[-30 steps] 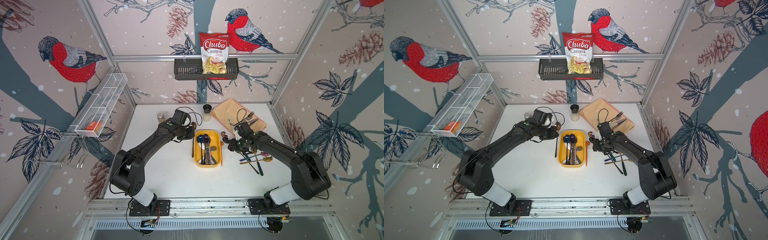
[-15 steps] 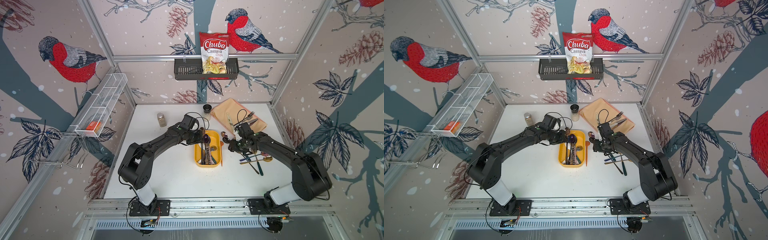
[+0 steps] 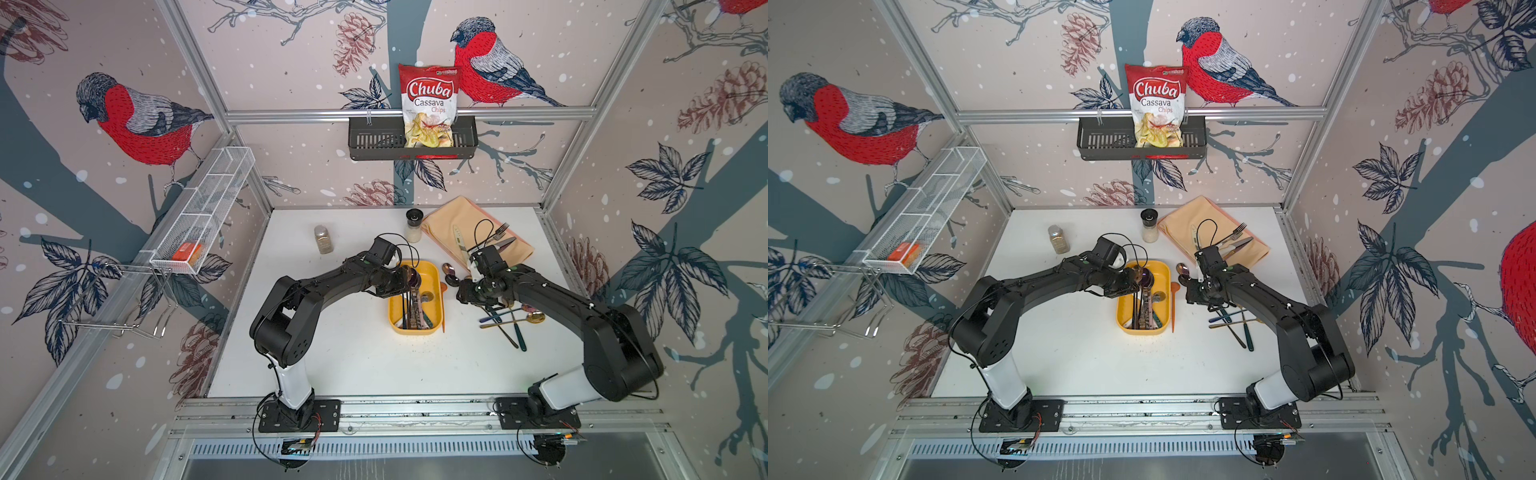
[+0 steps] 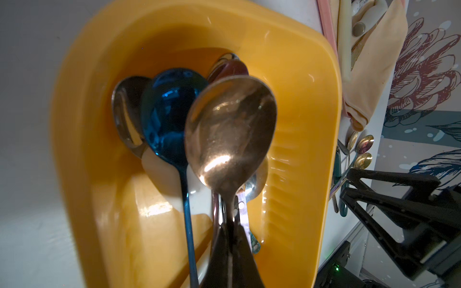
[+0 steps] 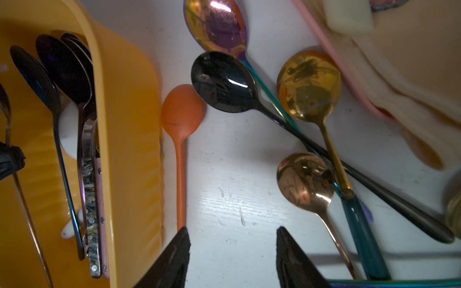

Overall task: Put the spoon into the storage box
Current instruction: Place the spoon in the storage box.

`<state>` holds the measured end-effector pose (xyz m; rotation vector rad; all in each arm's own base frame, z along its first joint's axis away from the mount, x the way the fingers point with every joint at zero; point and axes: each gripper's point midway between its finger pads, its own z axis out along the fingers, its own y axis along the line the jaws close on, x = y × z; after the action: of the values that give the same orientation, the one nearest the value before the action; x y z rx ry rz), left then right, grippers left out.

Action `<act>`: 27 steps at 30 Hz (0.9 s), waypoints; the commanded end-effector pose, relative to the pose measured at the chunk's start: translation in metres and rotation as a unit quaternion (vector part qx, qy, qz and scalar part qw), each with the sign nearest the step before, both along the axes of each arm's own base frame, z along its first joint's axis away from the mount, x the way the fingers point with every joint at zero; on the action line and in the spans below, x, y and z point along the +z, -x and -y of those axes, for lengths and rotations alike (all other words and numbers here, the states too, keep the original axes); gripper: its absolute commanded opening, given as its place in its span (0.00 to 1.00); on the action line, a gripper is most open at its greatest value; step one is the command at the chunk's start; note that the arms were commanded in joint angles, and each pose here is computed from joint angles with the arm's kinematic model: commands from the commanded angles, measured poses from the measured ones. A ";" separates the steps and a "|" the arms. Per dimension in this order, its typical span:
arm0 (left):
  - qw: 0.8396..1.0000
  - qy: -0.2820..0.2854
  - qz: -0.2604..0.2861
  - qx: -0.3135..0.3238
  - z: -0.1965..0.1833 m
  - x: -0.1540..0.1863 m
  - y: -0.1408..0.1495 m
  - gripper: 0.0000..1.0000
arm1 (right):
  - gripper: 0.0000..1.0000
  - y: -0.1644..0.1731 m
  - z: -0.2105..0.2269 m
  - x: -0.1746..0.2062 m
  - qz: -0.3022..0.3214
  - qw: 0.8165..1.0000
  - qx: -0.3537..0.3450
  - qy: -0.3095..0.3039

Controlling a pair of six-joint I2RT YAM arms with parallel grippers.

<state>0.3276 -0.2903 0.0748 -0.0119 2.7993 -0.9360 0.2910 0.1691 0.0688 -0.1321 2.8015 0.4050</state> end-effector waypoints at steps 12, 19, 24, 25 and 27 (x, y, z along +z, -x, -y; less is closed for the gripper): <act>1.000 -0.002 -0.004 -0.008 0.002 -0.003 0.000 0.07 | 0.57 -0.003 -0.012 -0.005 -0.002 1.000 0.011 0.002; 1.000 -0.008 0.017 -0.011 0.000 0.012 -0.003 0.25 | 0.57 -0.004 -0.019 -0.007 0.001 1.000 0.015 0.012; 0.999 -0.028 0.042 -0.016 -0.007 0.026 -0.007 0.33 | 0.57 -0.004 -0.022 -0.012 -0.001 1.000 0.016 0.024; 0.998 -0.037 0.052 -0.018 -0.010 0.031 -0.009 0.33 | 0.57 -0.005 -0.023 -0.013 0.000 0.999 0.016 0.028; 0.995 -0.063 0.074 -0.019 -0.018 0.040 -0.012 0.33 | 0.57 -0.006 -0.025 -0.013 0.005 0.999 0.017 0.037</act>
<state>0.3371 -0.2849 0.1063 0.0657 2.7421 -0.8566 0.2905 0.1942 0.0541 -0.2229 2.8286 0.3519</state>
